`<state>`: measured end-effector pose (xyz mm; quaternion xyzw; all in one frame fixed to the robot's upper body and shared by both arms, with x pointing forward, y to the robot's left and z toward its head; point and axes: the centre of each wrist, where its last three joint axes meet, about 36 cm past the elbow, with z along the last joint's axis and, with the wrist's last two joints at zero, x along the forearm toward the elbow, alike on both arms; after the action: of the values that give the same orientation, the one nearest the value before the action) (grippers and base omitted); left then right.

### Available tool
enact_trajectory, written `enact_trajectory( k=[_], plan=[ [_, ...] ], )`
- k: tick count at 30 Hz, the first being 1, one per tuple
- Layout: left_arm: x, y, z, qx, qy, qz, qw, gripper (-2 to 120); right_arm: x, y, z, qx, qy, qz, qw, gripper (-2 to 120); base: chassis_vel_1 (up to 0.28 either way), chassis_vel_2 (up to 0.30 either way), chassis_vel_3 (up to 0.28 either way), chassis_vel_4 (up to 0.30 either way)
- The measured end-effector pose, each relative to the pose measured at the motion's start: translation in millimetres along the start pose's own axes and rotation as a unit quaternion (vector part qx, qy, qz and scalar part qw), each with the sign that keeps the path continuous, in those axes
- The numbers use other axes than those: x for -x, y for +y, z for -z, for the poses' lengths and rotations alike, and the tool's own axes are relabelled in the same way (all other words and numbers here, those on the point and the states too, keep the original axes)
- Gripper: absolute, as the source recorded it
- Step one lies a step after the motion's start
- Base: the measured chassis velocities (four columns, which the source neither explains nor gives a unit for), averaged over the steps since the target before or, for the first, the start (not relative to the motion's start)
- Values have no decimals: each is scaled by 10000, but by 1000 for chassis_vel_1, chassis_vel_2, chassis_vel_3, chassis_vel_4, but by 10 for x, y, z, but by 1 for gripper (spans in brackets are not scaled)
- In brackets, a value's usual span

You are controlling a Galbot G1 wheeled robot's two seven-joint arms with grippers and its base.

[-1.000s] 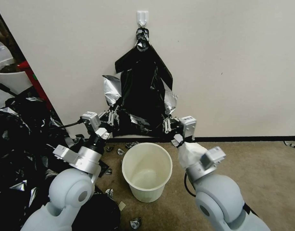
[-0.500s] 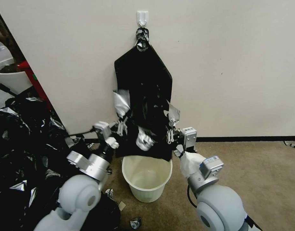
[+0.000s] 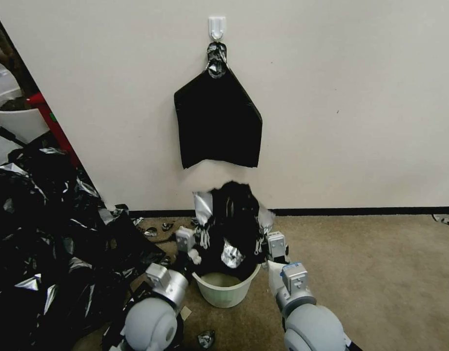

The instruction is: Place a trash bag onto the trash bin.

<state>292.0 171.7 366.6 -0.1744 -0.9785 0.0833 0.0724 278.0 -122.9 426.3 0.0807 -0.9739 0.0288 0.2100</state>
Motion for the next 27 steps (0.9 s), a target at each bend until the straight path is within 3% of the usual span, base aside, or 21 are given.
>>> enact_trajectory(
  k=[1,4,5,7,8,10,17,19,27],
  plan=[
    [0,0,0,0,0,0,10000,0,0,0,0,0,0,0,10000,0,0,0,0,0],
    [-117,-131,154,254,408,517,9975,0,-129,37,196,636,727,-225,9951,0,0,0,0,0],
    [-117,-131,154,254,408,517,9975,0,-129,37,196,636,727,-225,9951,0,0,0,0,0],
    [-230,-257,320,445,778,761,9931,0,-258,44,303,871,1185,-139,9890,0,0,0,0,0],
    [-230,-257,320,445,778,761,9931,0,-258,44,303,871,1185,-139,9890,0,0,0,0,0],
    [-341,-372,454,637,1128,926,9872,0,-395,65,321,891,1484,15,9849,0,0,0,0,0],
    [-438,-451,607,857,1385,1239,9788,0,-503,55,317,713,1653,157,9835,0,0,0,0,0],
    [-493,-443,633,978,1510,1443,9730,0,-518,56,307,621,1682,190,9836,0,0,0,0,0],
    [-645,-411,582,1137,1764,1812,9608,0,-538,99,238,346,1811,261,9825,0,0,0,0,0]
  ],
)
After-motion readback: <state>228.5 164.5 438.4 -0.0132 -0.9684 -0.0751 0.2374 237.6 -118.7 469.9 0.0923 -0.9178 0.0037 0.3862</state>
